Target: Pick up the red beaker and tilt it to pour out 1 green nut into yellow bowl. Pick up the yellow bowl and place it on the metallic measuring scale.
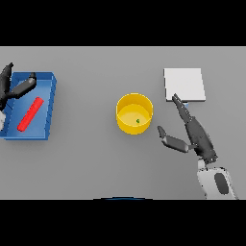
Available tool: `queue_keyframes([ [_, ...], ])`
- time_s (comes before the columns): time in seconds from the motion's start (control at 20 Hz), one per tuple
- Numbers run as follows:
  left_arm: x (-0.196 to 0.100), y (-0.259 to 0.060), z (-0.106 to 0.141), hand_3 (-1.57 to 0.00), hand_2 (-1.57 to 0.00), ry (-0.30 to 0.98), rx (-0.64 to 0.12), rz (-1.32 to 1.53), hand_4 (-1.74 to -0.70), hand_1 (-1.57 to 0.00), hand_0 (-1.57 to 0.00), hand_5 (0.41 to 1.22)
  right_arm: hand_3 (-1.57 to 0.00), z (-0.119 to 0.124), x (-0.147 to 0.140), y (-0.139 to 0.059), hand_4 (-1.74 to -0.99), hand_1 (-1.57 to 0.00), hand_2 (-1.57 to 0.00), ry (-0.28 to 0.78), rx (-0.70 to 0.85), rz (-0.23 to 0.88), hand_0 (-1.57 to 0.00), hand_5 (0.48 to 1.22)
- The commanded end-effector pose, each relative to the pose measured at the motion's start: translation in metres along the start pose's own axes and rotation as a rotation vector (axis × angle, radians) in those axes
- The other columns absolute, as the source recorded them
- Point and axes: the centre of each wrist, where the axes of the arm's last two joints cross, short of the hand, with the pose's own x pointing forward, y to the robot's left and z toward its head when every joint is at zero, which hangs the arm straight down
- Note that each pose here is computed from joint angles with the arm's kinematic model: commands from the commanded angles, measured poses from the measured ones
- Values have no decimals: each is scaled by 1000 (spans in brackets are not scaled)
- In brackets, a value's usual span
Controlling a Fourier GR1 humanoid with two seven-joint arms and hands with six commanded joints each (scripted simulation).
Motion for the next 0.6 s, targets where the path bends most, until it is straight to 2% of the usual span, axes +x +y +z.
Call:
queue_keyframes([
  [0.0,2,0,1,-9,-10,-8,0,4,-786,-10,-12,704,1,-6,2,-4,-1234,1,1,-3,45,35,1,707],
  [0.15,-1,1,2,-4,-5,-6,-6,3,-794,-5,-6,710,1,-20,10,-8,-1278,1,1,-2,162,226,1,683],
  [0.35,-2,2,2,-1,-1,-1,-9,-6,-793,-1,-2,712,1,-45,23,-15,-1276,1,1,-79,325,481,1,668],
  [0.55,1,-1,2,0,0,-19,-14,6,-797,0,0,722,1,-72,32,-6,-1271,1,1,-144,455,595,1,658],
])
